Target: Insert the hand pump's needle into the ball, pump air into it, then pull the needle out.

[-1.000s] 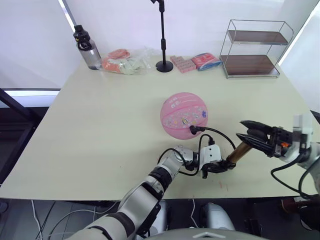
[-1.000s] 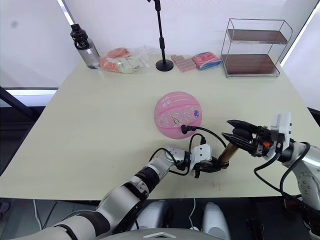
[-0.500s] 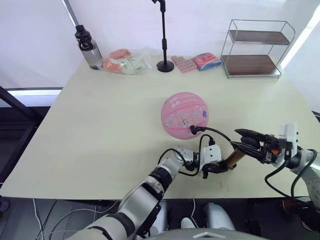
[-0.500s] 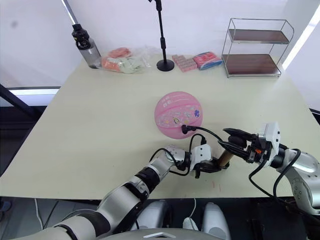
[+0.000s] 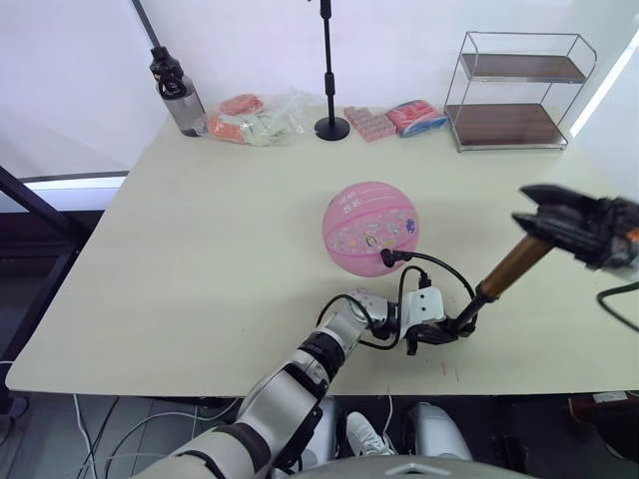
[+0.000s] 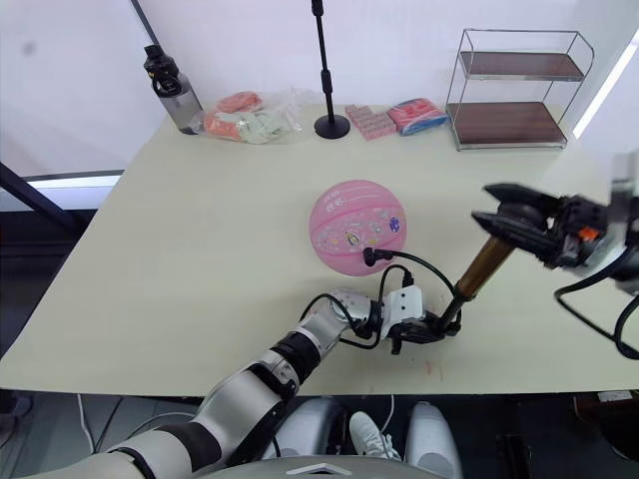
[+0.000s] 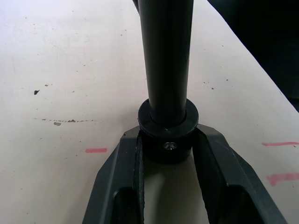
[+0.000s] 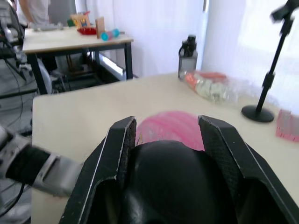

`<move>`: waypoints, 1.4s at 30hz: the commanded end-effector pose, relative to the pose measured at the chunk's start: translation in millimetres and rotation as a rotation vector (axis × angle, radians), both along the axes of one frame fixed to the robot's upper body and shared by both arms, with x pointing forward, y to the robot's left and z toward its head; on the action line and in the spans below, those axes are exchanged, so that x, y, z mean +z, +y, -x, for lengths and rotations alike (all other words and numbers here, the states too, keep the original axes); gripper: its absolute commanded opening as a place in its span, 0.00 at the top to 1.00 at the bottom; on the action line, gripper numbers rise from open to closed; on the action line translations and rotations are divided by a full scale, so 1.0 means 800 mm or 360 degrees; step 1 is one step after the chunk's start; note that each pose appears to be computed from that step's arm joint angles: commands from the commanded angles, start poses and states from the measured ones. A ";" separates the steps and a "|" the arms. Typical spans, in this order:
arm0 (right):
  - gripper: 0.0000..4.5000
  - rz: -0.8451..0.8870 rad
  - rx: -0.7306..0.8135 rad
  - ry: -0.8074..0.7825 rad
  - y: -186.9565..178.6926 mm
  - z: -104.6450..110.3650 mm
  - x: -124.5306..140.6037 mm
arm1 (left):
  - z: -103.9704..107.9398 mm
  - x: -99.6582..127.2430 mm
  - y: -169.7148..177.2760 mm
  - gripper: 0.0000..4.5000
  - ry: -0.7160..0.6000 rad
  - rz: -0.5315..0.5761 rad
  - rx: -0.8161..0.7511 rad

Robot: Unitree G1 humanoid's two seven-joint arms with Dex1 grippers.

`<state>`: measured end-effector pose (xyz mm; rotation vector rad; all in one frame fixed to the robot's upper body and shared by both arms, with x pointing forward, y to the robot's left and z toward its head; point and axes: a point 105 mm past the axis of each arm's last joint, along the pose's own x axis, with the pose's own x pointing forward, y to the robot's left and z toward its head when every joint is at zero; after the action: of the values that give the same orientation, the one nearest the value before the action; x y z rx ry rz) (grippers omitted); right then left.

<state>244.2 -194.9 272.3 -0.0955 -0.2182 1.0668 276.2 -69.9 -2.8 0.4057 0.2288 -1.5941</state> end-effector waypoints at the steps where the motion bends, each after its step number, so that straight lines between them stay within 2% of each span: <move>1: 0.64 -0.0043 -0.0053 -0.0199 -0.009 0.013 0.045 | 0.021 -0.055 0.029 0.76 0.0166 -0.0261 0.0011; 6: 0.64 -0.0037 -0.0030 -0.0146 -0.004 0.013 0.039 | 0.021 -0.054 0.028 0.76 0.0169 -0.0257 0.0012; 15: 0.64 0.0128 0.0010 0.0155 0.011 0.001 -0.063 | 0.020 -0.055 0.029 0.76 0.0167 -0.0259 0.0019; 22: 0.64 0.0101 0.0020 0.0276 0.020 -0.004 -0.123 | 0.021 -0.056 0.029 0.76 0.0167 -0.0262 0.0022; 29: 0.64 0.0244 -0.0035 0.0390 0.021 -0.002 -0.199 | 0.021 -0.055 0.029 0.76 0.0166 -0.0259 0.0023; 33: 0.64 0.0264 -0.0066 0.0386 0.018 -0.002 -0.209 | 0.021 -0.055 0.029 0.76 0.0167 -0.0255 0.0025; 36: 0.64 0.0240 -0.0068 0.0355 0.019 -0.002 -0.201 | 0.021 -0.055 0.029 0.76 0.0169 -0.0255 0.0025; 42: 0.64 0.0126 -0.0078 0.0163 0.011 -0.003 -0.122 | 0.020 -0.055 0.030 0.76 0.0173 -0.0258 0.0026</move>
<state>249.0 -182.6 149.6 -0.1092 -0.0177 1.0338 274.0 -71.3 -6.3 0.4030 0.2378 -1.5881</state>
